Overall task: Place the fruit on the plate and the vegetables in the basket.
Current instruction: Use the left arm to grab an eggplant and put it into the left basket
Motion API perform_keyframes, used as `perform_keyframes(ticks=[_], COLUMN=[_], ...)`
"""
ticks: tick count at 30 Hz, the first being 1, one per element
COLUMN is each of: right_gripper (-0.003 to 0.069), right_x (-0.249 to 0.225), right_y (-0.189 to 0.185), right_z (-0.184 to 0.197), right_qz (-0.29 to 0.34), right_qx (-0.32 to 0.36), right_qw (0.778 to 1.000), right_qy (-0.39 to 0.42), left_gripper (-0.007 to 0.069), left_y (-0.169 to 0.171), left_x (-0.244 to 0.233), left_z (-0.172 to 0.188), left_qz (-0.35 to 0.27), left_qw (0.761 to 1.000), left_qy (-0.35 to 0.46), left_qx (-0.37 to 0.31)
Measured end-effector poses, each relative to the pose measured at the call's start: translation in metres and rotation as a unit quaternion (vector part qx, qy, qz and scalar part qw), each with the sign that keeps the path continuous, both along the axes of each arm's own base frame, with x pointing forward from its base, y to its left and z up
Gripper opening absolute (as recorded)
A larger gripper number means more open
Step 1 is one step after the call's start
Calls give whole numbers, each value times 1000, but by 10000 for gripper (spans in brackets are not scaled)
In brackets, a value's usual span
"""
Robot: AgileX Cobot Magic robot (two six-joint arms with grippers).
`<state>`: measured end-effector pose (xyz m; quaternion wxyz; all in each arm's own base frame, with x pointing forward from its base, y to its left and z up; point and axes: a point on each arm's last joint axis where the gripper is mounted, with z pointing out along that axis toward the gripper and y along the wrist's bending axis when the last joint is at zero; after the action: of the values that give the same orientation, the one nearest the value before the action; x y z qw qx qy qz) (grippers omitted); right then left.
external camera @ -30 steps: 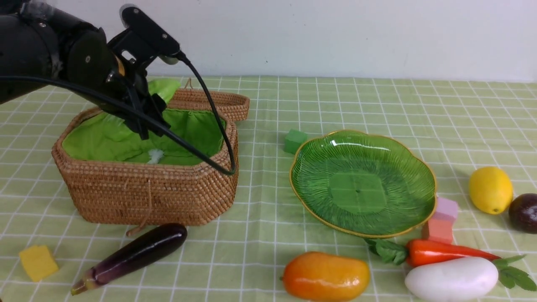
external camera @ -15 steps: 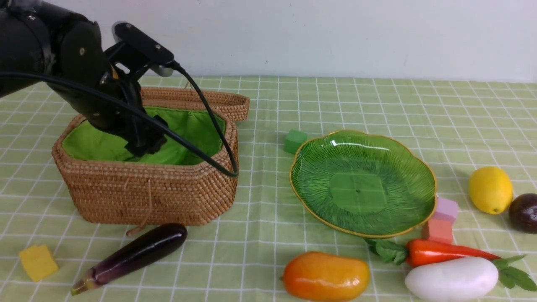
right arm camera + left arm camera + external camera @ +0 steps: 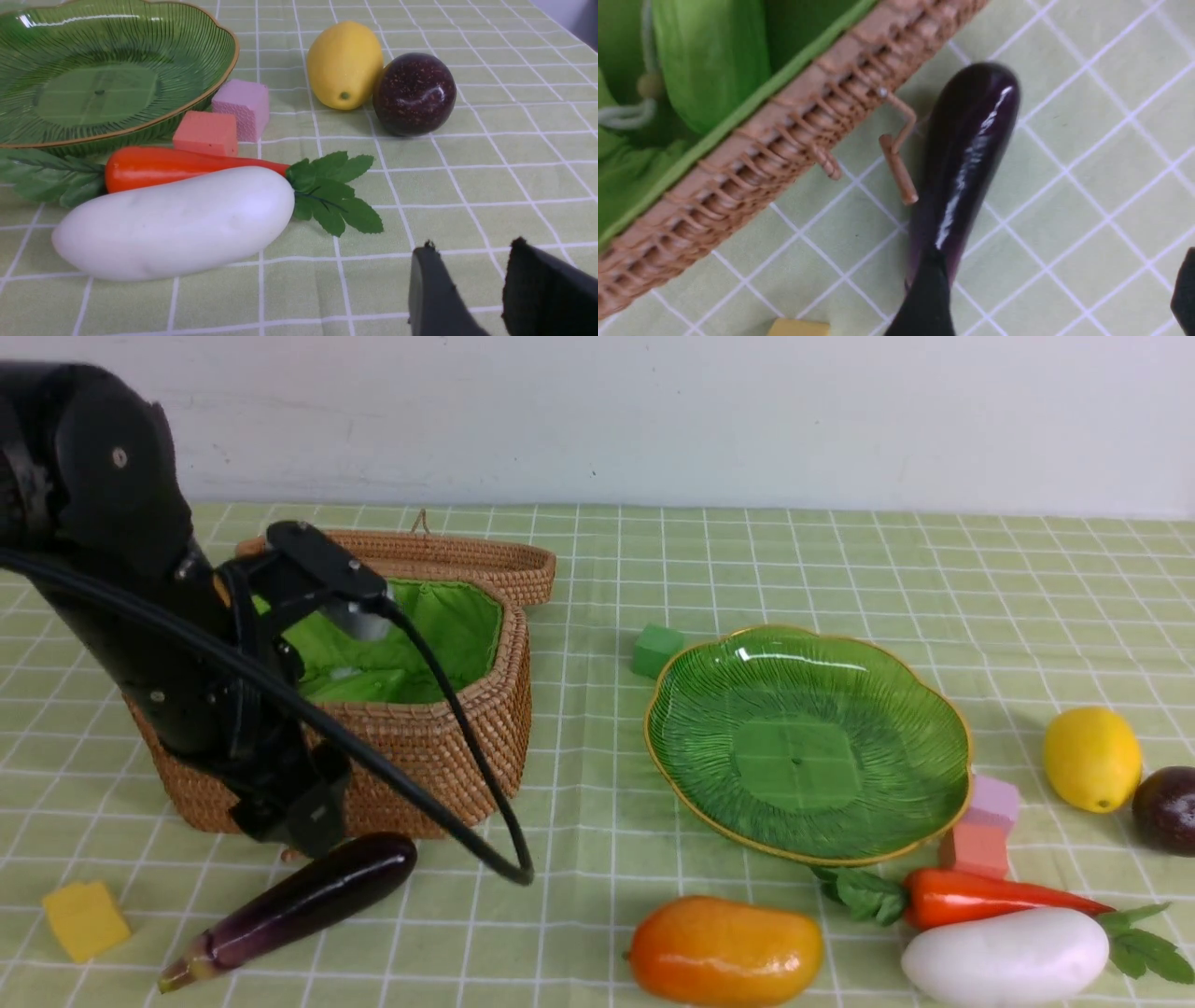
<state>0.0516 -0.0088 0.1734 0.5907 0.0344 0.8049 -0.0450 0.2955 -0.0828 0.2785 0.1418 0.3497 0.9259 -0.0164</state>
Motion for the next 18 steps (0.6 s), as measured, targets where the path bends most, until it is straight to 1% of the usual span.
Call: perform_keyframes(ticks=[7, 11, 14, 18], right_gripper=[240, 240, 240, 240], right_x=[0, 0, 0, 0], right_y=[0, 0, 0, 0], right_z=[0, 0, 0, 0], right_qz=[0, 0, 0, 0], right_qx=[0, 0, 0, 0], right_qw=[1000, 1000, 1000, 1000], right_qy=[0, 0, 0, 0], left_gripper=[620, 610, 591, 560], left_y=[1, 0, -1, -1], left_x=[3, 7, 12, 14], left_z=[-64, -91, -105, -106], left_qz=[3, 4, 4, 5], left_qw=[1000, 999, 999, 999], left_qy=[20, 35, 41, 33], left_qx=[16, 22, 24, 22])
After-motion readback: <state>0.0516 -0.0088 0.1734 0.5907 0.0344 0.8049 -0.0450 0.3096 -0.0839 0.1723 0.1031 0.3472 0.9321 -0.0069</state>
